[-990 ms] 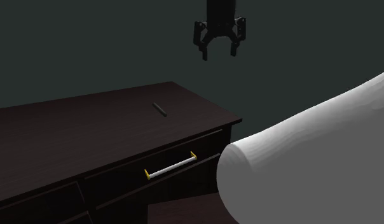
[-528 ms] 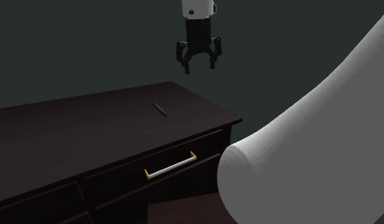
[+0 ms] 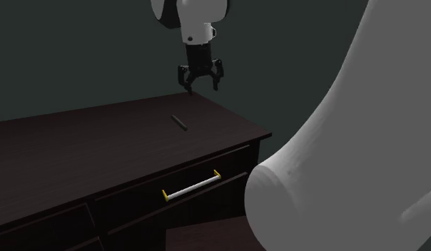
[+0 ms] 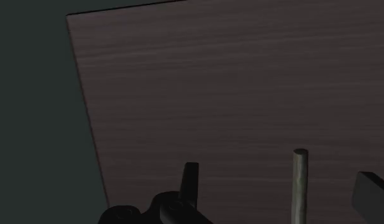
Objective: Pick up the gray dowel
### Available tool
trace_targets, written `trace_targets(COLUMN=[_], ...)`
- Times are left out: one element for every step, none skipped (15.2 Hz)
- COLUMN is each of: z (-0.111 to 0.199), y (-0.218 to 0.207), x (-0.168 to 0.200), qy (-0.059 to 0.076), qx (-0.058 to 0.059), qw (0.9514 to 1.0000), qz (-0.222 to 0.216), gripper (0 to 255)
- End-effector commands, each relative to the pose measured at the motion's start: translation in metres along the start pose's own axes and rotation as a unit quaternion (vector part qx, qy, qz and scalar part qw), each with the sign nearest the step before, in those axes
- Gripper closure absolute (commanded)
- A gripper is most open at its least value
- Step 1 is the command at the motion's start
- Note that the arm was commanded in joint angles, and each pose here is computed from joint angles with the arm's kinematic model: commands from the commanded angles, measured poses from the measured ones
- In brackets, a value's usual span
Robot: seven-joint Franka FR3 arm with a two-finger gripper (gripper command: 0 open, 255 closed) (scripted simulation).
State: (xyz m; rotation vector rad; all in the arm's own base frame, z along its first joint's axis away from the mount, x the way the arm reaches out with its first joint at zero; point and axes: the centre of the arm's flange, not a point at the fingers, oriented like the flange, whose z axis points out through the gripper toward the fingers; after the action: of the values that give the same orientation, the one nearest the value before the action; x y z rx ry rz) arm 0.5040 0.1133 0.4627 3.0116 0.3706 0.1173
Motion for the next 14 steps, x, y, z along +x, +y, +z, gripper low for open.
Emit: trace_targets(z=[0.019,0.026,0.034,0.042,0.05,0.058,0.066,0.074,0.082,0.09,0.098,0.106,0.108,0.113], y=[-0.009,-0.015,-0.021,-0.027,-0.033,-0.039,-0.046,-0.052,-0.059,-0.065,-0.072,-0.078,-0.08,-0.08], x=[0.018,0.027,0.037,0.046,0.055,0.064,0.073,0.081,0.09,0.099,0.107,0.116,0.118,0.118], qy=[-0.002,-0.003,-0.005,-0.006,-0.007,-0.008,-0.009,-0.01,-0.011,-0.012,-0.013,-0.015,-0.015,-0.015], qx=[0.0,-0.001,-0.001,-0.001,-0.002,-0.002,-0.002,-0.003,-0.003,-0.003,-0.004,-0.004,-0.004,-0.004], qw=[1.0,0.9999,0.9998,0.9997,0.9996,0.9995,0.9993,0.9991,0.9989,0.9987,0.9984,0.9981,0.9981,0.9981], qz=[-0.009,-0.014,-0.018,-0.023,-0.028,-0.032,-0.037,-0.041,-0.046,-0.05,-0.055,-0.059,-0.06,-0.06], gripper=[0,0,0,0,0,0,0,0,0,0,0,0,0,0])
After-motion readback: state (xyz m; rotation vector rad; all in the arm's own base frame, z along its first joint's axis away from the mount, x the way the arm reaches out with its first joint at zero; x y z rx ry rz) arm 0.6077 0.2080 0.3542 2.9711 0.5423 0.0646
